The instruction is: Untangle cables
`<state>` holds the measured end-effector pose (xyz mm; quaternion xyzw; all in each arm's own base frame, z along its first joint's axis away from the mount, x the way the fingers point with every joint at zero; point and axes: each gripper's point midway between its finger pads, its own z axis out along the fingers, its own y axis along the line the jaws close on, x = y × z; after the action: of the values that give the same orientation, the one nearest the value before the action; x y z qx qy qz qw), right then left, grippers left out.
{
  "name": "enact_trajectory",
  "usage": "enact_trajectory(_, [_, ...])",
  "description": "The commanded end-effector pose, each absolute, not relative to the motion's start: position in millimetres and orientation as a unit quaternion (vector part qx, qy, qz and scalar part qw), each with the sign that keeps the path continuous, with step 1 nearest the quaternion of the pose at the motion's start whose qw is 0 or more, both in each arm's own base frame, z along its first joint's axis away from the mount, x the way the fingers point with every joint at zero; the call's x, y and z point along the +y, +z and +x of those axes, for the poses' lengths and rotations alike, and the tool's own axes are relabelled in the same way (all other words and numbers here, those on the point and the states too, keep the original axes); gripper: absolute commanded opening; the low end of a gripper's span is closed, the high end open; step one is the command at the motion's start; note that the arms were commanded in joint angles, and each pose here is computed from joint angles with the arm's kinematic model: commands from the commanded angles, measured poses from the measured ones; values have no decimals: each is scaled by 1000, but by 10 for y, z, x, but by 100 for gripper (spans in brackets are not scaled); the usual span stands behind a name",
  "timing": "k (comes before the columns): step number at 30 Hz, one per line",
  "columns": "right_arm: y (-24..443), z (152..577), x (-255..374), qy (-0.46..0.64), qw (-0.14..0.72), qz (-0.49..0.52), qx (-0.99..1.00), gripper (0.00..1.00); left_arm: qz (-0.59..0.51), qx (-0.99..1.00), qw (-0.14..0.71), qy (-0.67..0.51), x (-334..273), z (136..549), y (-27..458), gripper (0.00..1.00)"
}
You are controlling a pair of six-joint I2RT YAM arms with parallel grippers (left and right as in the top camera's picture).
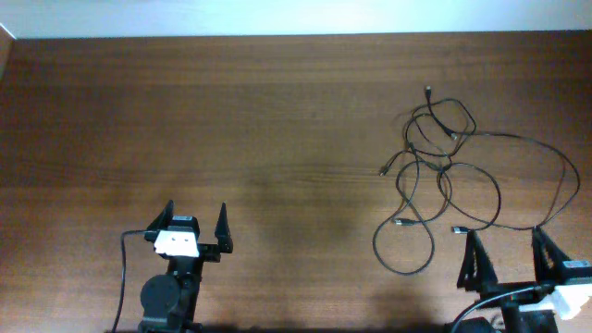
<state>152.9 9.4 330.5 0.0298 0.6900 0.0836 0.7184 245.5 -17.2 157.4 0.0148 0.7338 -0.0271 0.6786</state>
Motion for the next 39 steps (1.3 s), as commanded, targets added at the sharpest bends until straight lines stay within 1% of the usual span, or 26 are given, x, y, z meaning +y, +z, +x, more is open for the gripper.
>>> enact_trajectory(1, [3477, 1707, 117, 93, 771, 34, 629, 98, 21, 734, 678, -25, -179, 2452, 1564, 99])
enact_trajectory(2, [3618, 1761, 143, 104, 806, 32, 582, 98, 21, 734, 678, -25, -179, 2452, 1564, 99])
enact_trajectory(5, [3698, 1823, 157, 114, 850, 33, 514, 98, 21, 734, 678, -25, -179, 2452, 1564, 99])
enact_trajectory(8, [3447, 1953, 188, 119, 865, 31, 486, 98, 21, 734, 678, -25, -179, 2452, 1564, 99])
enact_trajectory(11, [2959, 2169, 224, 114, 841, 30, 528, 98, 21, 734, 678, -25, -179, 2452, 1564, 99])
enact_trajectory(16, [2411, 2362, 254, 103, 790, 28, 604, 98, 21, 734, 678, -25, -179, 2452, 1564, 99])
enact_trajectory(19, [1718, 2453, 254, 81, 698, 27, 711, 98, 21, 734, 678, -25, -179, 2452, 1564, 99])
enact_trajectory(20, [1563, 2447, 241, 74, 676, 28, 733, 98, 21, 734, 678, -25, -179, 2452, 1564, 99])
enact_trajectory(24, [1573, 2447, 242, 42, 680, -7, 732, 98, 21, 734, 678, -25, -179, 2452, 1564, 99])
enact_trajectory(39, [1570, 2448, 243, 43, 679, -7, 732, 98, 21, 734, 678, -25, -179, 2452, 1564, 99])
